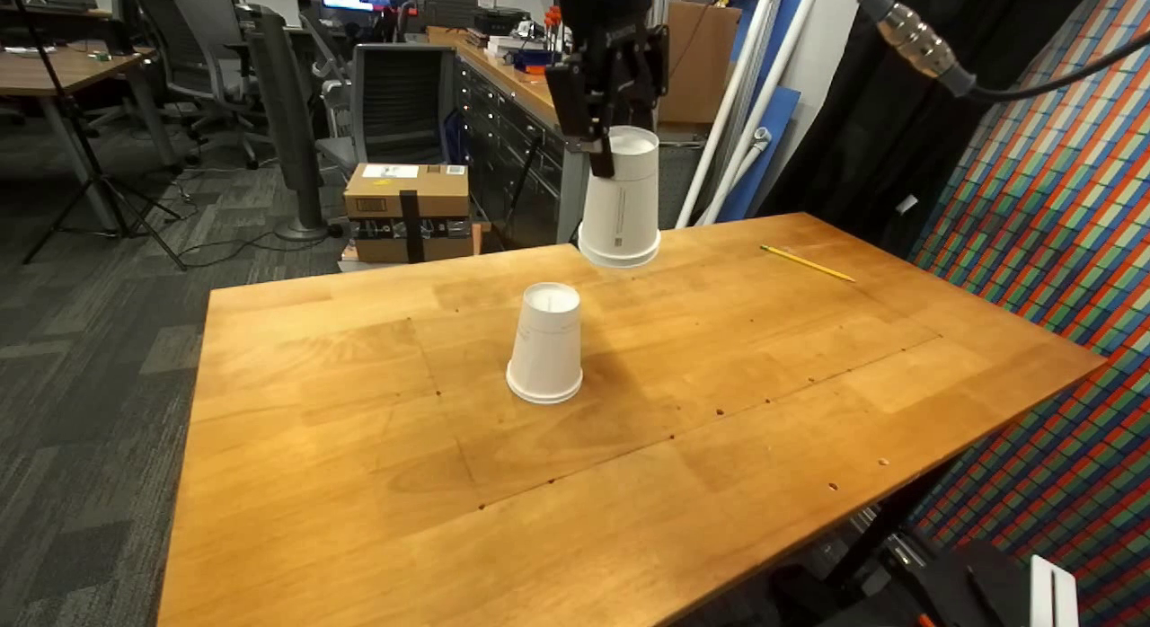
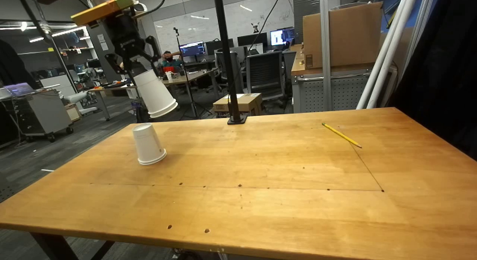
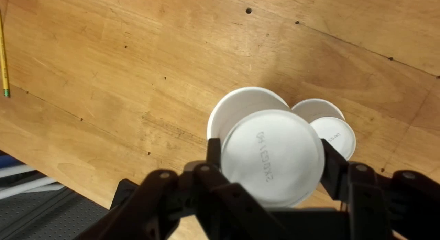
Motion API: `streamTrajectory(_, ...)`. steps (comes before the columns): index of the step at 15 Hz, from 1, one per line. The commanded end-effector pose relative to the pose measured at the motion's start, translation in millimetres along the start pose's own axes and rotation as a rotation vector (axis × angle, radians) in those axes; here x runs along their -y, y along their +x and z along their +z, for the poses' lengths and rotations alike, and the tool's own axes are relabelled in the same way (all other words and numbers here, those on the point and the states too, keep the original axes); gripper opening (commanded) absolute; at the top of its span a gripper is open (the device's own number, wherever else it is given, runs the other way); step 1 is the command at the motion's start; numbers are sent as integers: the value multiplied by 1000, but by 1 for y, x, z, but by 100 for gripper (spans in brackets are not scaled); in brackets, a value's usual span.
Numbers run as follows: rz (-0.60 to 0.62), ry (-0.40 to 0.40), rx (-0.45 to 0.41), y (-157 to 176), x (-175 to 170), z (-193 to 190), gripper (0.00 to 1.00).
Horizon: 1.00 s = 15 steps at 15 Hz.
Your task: Stack all the cups together
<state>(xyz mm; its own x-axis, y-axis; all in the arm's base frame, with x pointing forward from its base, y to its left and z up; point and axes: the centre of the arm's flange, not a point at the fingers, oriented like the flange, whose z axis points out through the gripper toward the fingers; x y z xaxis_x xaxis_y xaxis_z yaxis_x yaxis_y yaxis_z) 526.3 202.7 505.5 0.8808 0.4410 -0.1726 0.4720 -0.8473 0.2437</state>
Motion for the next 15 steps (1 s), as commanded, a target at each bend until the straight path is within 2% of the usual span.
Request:
streamTrajectory(1, 19, -26, -1, -2, 12, -18, 40)
streamTrajectory(7, 22, -10, -27, 0, 30, -28, 40)
streamTrajectory(15, 76, 47, -49, -4, 36, -31, 40)
